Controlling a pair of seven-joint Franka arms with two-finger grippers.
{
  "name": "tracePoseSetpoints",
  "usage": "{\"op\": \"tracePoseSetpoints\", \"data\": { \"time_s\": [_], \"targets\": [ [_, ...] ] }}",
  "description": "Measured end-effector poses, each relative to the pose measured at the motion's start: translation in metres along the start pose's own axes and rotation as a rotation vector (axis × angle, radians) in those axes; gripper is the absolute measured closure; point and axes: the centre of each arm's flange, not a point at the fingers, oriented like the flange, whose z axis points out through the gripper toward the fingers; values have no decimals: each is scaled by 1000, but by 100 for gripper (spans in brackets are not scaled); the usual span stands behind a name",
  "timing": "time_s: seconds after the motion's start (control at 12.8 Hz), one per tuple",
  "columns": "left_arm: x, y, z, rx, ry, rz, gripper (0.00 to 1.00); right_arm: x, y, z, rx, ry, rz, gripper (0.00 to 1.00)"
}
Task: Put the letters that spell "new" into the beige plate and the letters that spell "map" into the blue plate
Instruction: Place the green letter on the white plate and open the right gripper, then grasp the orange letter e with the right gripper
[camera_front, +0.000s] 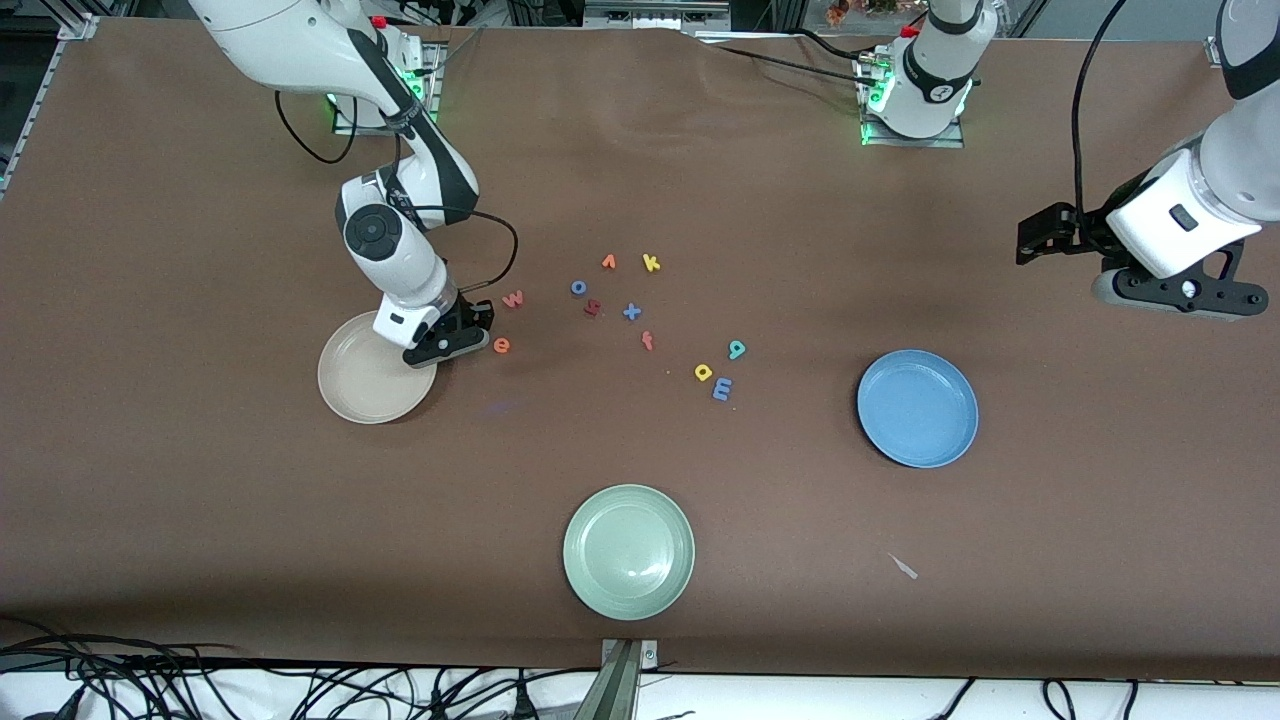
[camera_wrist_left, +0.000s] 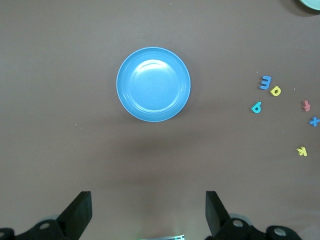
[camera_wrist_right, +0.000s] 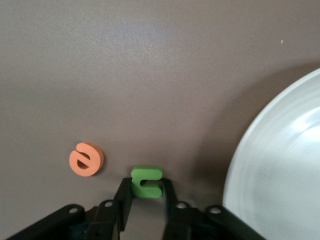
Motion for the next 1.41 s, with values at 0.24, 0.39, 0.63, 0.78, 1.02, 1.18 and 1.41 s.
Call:
{"op": "tracePoseSetpoints", "data": {
  "time_s": [0.24, 0.39, 0.63, 0.78, 1.02, 1.18, 1.41],
  "targets": [
    [0, 1, 0, 0, 0, 2, 0, 9, -1, -15, -4, -18, -5, 73],
    [0, 1, 0, 0, 0, 2, 0, 24, 6, -45, -12, -57, -27, 73],
    [0, 1, 0, 0, 0, 2, 0, 34, 66, -78, -18, -64, -99, 73],
    [0, 1, 0, 0, 0, 1, 0, 28, 115, -79, -19, -69, -124, 73],
    [0, 0, 0, 0, 0, 1, 0, 25, 128, -75, -17, -76, -80, 47],
    [0, 1, 0, 0, 0, 1, 0, 28, 99, -75, -7, -73, -29, 26],
    [0, 2, 0, 0, 0, 5, 0, 38, 23, -74, 0, -66, 55, 26]
  ]
}}
